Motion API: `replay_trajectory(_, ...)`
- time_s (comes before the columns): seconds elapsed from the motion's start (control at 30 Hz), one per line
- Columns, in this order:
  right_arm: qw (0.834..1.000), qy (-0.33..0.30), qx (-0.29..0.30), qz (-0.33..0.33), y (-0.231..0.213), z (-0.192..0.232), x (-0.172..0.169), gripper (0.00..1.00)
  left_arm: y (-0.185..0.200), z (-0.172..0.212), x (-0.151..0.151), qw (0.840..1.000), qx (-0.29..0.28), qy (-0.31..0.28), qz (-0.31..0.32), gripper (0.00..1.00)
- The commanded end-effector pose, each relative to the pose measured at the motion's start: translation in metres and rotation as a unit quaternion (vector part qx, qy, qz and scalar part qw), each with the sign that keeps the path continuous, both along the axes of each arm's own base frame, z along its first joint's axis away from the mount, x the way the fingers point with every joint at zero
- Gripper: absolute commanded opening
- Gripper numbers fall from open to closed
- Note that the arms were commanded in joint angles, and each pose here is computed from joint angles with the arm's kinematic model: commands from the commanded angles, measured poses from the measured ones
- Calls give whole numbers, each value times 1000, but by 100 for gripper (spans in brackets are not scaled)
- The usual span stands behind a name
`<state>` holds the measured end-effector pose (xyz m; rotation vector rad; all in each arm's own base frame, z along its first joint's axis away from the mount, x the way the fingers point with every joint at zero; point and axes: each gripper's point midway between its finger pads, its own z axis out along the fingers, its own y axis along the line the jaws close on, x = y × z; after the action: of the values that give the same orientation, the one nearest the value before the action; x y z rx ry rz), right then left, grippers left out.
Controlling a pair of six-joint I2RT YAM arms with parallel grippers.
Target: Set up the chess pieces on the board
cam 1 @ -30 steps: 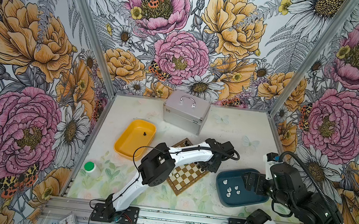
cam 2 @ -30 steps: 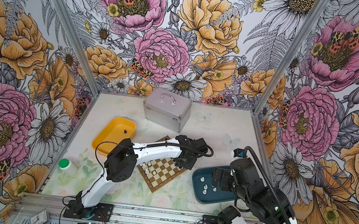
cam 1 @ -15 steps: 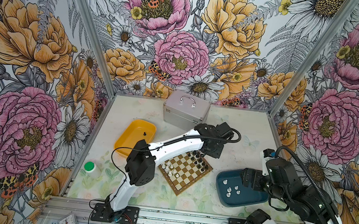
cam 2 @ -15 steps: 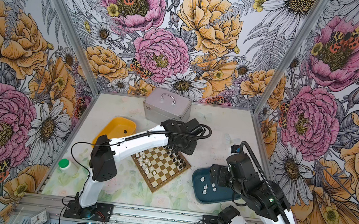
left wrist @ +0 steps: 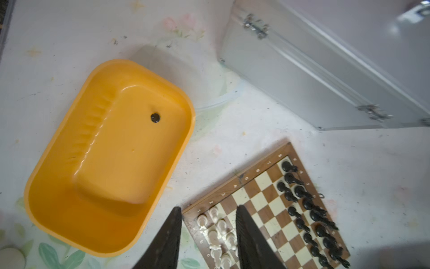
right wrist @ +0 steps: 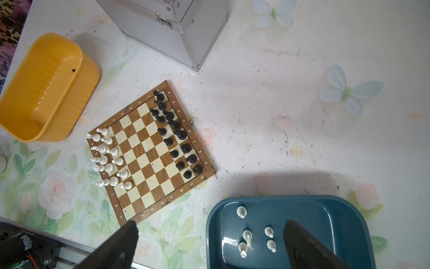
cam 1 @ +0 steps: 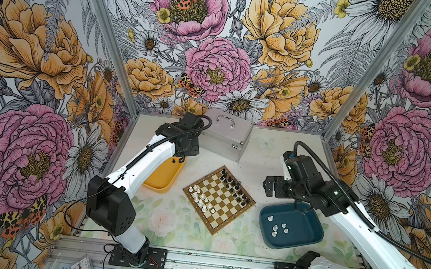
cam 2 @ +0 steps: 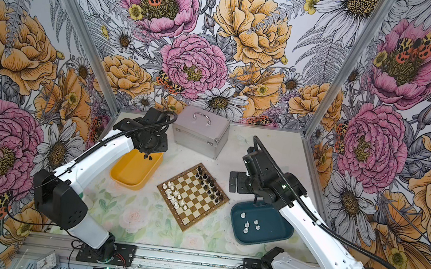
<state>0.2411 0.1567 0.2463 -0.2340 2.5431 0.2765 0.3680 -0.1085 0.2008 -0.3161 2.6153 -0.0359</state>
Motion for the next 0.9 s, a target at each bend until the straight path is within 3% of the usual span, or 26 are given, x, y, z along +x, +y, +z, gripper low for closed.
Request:
replay_trajectory(0.0, 997, -38, 22, 56, 46, 19, 27, 99, 21, -12, 5, 1000, -12, 3, 9, 41)
replay_trajectory(0.37, 989, -27, 50, 138, 150, 15, 88, 100, 61, -68, 49, 998, -28, 43, 42, 39)
replay_trajectory(0.63, 986, -25, 57, 157, 179, 11, 113, 99, 72, -115, 71, 995, -26, 87, 41, 33)
replay_trajectory(0.87, 987, -17, 59, 147, 176, 7, 128, 99, 73, -135, 82, 994, -29, 103, 38, 30)
